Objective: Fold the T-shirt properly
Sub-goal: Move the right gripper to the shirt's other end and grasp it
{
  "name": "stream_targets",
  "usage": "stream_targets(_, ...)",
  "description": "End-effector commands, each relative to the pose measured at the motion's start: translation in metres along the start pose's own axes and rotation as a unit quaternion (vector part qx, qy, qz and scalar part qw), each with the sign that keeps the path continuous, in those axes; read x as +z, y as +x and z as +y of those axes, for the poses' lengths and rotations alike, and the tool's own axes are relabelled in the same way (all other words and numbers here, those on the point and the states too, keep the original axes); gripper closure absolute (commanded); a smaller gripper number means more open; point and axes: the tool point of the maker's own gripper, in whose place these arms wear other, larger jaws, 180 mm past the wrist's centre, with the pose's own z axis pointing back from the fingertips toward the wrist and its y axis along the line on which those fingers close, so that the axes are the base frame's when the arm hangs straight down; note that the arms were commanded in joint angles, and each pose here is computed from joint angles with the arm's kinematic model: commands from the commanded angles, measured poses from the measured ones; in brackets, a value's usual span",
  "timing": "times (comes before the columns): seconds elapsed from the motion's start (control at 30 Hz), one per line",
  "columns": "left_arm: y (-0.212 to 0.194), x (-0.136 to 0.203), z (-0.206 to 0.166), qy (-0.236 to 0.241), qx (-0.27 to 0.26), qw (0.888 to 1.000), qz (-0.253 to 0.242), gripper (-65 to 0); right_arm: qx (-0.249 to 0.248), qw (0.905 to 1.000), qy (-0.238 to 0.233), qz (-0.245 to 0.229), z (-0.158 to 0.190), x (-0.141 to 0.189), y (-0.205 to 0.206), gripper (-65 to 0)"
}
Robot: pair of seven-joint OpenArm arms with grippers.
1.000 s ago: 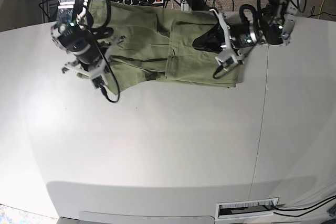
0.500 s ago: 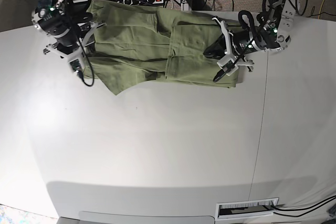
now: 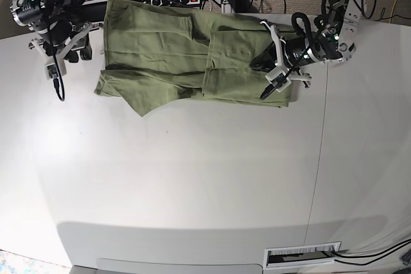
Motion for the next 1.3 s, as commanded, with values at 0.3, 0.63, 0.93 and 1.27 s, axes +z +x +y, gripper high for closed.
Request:
stream_targets(0.3,0.009,0.003,0.005,0.008,-0.014,1.0,-0.011,0.0,-0.047,0.9988,0.016,-0.005,-0.01,-0.017,-0.01,-21.1)
stream_targets(0.63,0.009,0.003,0.005,0.008,-0.014,1.0,-0.011,0.0,-0.097,0.9931,0.066,0.003,-0.006,-0.038,-0.024,-21.1)
stream_targets(0.93,0.009,0.003,0.005,0.008,-0.014,1.0,-0.013,0.0,-0.108,0.9852,0.13,0.028,0.026,-0.065,-0.035,-21.1)
stream_targets(1.27,0.009,0.003,0.005,0.008,-0.014,1.0,-0.012,0.0,-0.078,0.9797,0.179,0.044,0.066,-0.079,-0.03,-21.1)
